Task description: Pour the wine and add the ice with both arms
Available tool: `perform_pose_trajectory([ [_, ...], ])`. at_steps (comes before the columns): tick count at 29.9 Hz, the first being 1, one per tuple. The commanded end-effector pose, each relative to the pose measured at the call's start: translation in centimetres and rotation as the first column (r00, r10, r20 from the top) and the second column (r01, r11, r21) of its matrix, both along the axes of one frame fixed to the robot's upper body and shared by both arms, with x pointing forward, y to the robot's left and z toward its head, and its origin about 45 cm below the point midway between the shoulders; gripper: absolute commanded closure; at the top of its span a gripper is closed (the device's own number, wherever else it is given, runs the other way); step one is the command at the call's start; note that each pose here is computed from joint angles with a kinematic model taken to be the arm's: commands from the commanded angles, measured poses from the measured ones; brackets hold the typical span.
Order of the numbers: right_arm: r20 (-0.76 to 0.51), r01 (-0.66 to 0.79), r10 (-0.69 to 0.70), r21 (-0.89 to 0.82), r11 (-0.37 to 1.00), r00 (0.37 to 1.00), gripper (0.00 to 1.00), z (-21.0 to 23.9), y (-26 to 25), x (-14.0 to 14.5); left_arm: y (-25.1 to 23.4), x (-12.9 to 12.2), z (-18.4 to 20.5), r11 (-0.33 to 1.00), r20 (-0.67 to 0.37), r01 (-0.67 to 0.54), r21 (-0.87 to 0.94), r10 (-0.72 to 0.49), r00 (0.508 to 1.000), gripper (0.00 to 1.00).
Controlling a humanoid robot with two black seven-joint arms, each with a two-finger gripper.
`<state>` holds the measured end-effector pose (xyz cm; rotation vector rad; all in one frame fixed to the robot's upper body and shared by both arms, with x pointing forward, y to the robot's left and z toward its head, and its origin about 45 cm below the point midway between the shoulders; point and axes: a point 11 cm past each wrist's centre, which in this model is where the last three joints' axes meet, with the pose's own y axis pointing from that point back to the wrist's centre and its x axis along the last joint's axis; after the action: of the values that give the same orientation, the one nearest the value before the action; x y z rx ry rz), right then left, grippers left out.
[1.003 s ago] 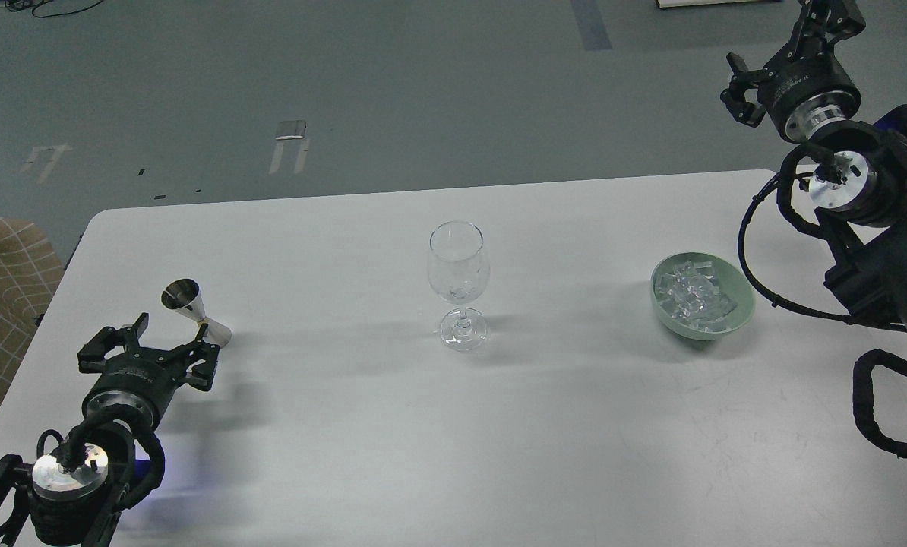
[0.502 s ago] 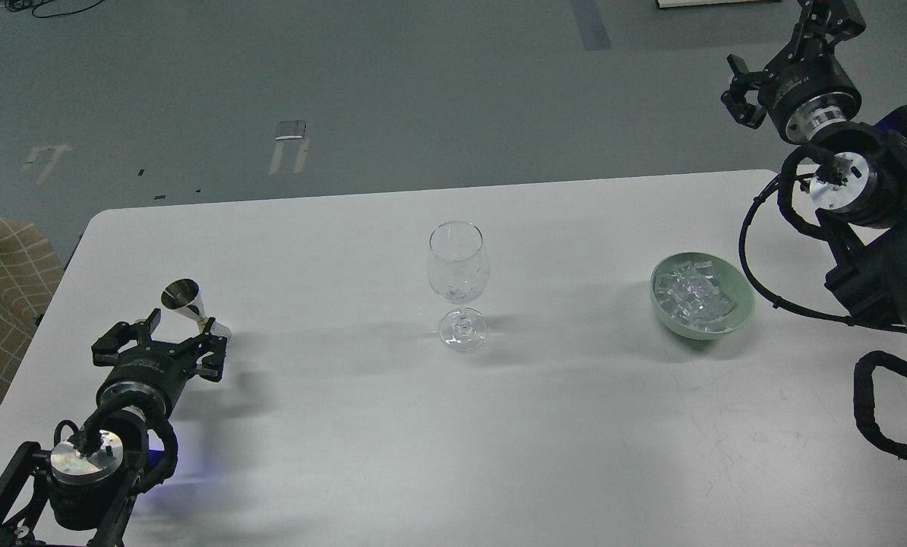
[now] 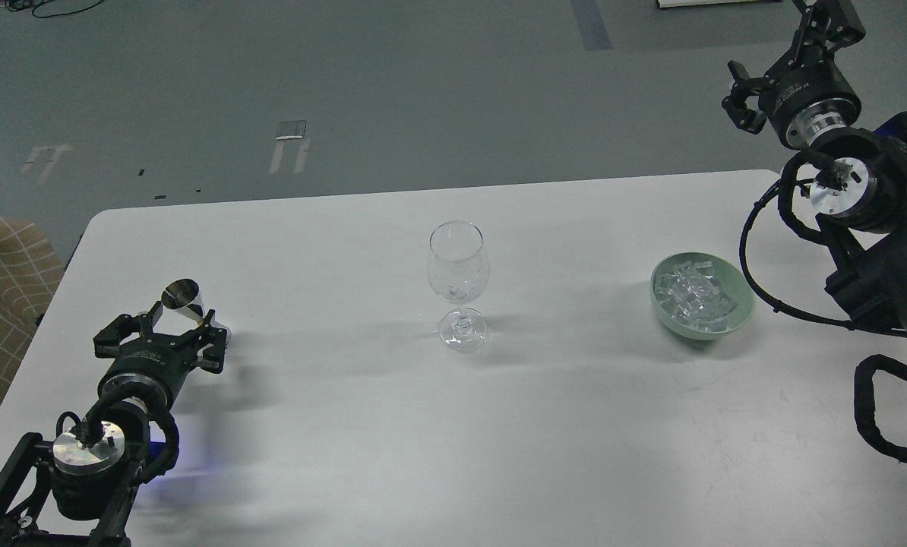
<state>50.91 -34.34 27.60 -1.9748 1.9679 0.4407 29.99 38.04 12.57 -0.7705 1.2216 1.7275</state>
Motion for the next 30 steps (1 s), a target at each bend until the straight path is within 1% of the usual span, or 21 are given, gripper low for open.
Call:
perform_pose_trajectory([
  [1, 0.005, -0.001, 0.001, 0.0, 1.0, 1.0, 0.0, 0.3, 0.1, 0.1, 0.2, 0.1, -0.3, 1.0, -0.011, -0.002, 0.0, 0.002, 1.0, 0.32],
  [3, 0.005, -0.001, 0.001, 0.0, 1.0, 1.0, 0.0, 0.3, 0.1, 0.1, 0.3, 0.5, -0.2, 1.0, -0.005, -0.004, 0.002, 0.004, 1.0, 0.32],
  [15, 0.005, 0.0, 0.0, -0.001, 1.0, 1.0, 0.0, 0.3, 0.0, 0.1, 0.2, 1.0, 0.3, 1.0, 0.009, -0.006, 0.001, 0.006, 1.0, 0.32],
  [30, 0.009, 0.001, -0.001, -0.001, 1.0, 1.0, 0.0, 0.6, 0.0, 0.2, -0.4, 1.3, 0.0, 1.0, 0.009, -0.006, -0.02, 0.007, 1.0, 0.32],
])
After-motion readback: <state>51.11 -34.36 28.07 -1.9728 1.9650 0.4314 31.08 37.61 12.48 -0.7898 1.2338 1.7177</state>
